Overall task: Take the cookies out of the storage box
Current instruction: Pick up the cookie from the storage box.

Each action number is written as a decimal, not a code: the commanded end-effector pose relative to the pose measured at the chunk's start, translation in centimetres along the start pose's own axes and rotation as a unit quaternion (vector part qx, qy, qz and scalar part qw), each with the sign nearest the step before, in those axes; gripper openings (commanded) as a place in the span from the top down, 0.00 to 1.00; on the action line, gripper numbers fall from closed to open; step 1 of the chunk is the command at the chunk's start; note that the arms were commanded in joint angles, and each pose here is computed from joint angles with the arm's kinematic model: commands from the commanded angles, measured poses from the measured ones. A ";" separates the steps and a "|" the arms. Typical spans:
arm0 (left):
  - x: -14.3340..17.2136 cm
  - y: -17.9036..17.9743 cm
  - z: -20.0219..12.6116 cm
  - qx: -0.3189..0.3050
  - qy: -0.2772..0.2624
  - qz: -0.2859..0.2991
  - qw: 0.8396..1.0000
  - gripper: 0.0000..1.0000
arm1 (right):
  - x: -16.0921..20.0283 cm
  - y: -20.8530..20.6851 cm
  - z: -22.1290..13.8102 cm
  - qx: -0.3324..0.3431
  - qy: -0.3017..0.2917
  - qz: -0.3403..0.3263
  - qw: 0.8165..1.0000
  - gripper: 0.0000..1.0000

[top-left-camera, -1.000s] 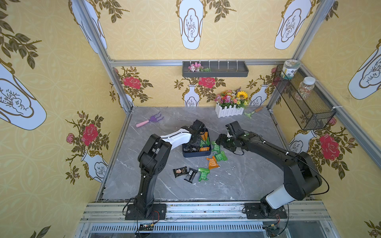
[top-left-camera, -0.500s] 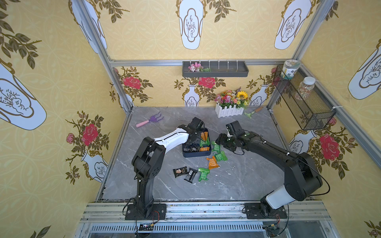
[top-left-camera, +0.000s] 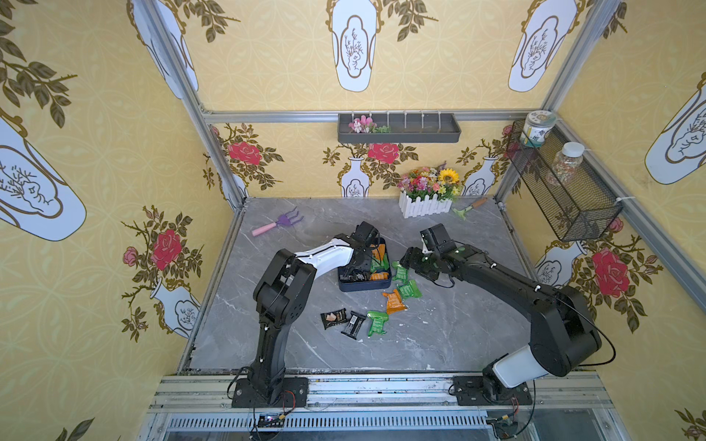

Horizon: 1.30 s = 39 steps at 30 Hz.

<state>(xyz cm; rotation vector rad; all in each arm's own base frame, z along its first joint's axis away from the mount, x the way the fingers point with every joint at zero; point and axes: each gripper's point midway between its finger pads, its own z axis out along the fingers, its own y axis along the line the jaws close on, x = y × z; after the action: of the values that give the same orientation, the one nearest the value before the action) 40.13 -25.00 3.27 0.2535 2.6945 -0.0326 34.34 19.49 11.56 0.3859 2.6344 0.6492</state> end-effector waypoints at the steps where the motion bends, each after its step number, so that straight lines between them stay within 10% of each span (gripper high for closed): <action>1: 0.3 -0.3 0.7 0.006 0.006 0.006 1.000 0.51 | -0.1 0.0 -0.1 0.000 -0.004 -0.003 1.000 0.29; 16: -1.6 0.1 -3.0 0.012 -0.039 -0.011 0.999 0.88 | -0.4 0.4 -0.7 -0.007 -0.011 -0.011 1.000 0.30; 23: -3.6 -3.7 -9.0 0.162 -0.095 -0.008 0.982 0.88 | -2.0 3.4 -4.2 -0.060 -0.079 -0.135 0.986 0.30; 28: -3.0 -7.0 -12.1 0.298 -0.088 0.009 0.951 0.88 | -0.9 7.4 -6.1 -0.086 -0.126 -0.326 0.933 0.29; 33: -2.9 -7.3 -15.2 0.395 -0.095 0.008 0.914 0.88 | 3.4 9.4 -5.9 -0.082 -0.110 -0.565 0.814 0.28; 39: -1.1 -7.7 -17.4 0.453 -0.085 0.039 0.887 0.87 | 2.9 7.8 -5.5 -0.026 -0.087 -0.630 0.771 0.27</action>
<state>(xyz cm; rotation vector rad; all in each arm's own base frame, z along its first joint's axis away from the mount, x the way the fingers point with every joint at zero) 34.33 -30.52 18.38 0.4682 2.3511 -1.0823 30.57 25.80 19.11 -1.0347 2.0893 0.3063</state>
